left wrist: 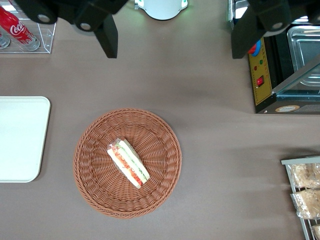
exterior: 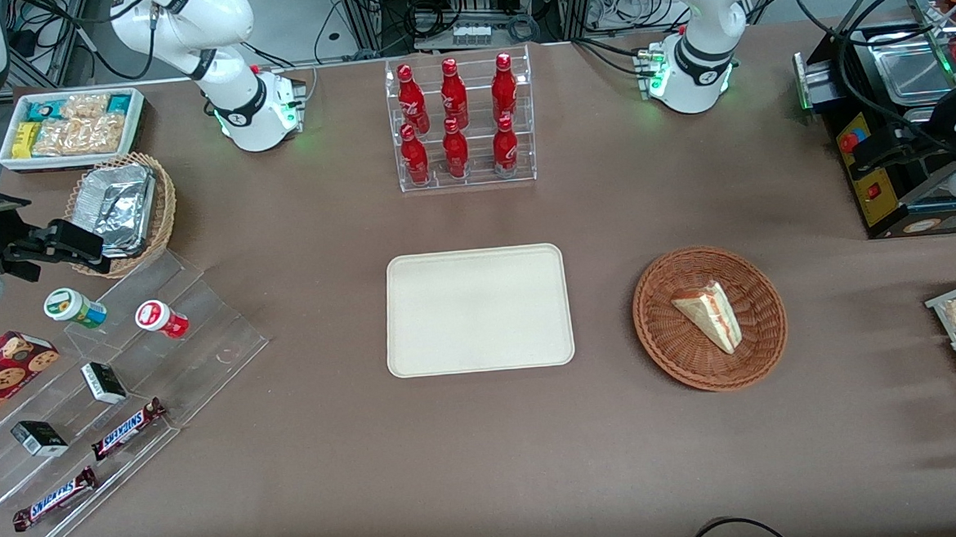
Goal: Place sandwich from basket to tray
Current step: 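Move the left gripper toward the wicker basket holding the sandwich, then lower the left gripper over the wrapped sandwich and close on it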
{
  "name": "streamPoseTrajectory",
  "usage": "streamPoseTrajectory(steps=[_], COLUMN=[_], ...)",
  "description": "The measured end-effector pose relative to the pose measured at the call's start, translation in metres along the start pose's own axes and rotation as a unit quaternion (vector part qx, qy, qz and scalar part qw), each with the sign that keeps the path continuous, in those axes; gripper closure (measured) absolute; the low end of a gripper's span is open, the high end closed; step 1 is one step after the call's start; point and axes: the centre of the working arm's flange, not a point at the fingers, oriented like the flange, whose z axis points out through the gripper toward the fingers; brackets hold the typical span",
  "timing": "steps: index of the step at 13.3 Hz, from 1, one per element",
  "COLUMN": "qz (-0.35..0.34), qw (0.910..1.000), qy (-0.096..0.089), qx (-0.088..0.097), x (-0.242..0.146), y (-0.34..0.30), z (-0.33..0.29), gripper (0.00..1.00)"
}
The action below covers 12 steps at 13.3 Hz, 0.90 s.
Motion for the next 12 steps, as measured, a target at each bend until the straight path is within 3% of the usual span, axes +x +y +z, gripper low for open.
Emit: streamPoseTrajectory(steps=[4, 6, 8, 12], qz=[0.001, -0.042, -0.093, -0.222], qw=[1.0, 0.9991, 0.9956, 0.9745], qy=[0.003, -0.001, -0.001, 0.031], qx=[0.001, 0.001, 0.013, 0.018], x=[0.008, 0.025, 0.051, 0.073], y=[0.002, 0.01, 0.033, 0.094], z=[0.01, 0.033, 0.073, 0.172], gripper=[0.0, 0.0, 0.0, 0.0])
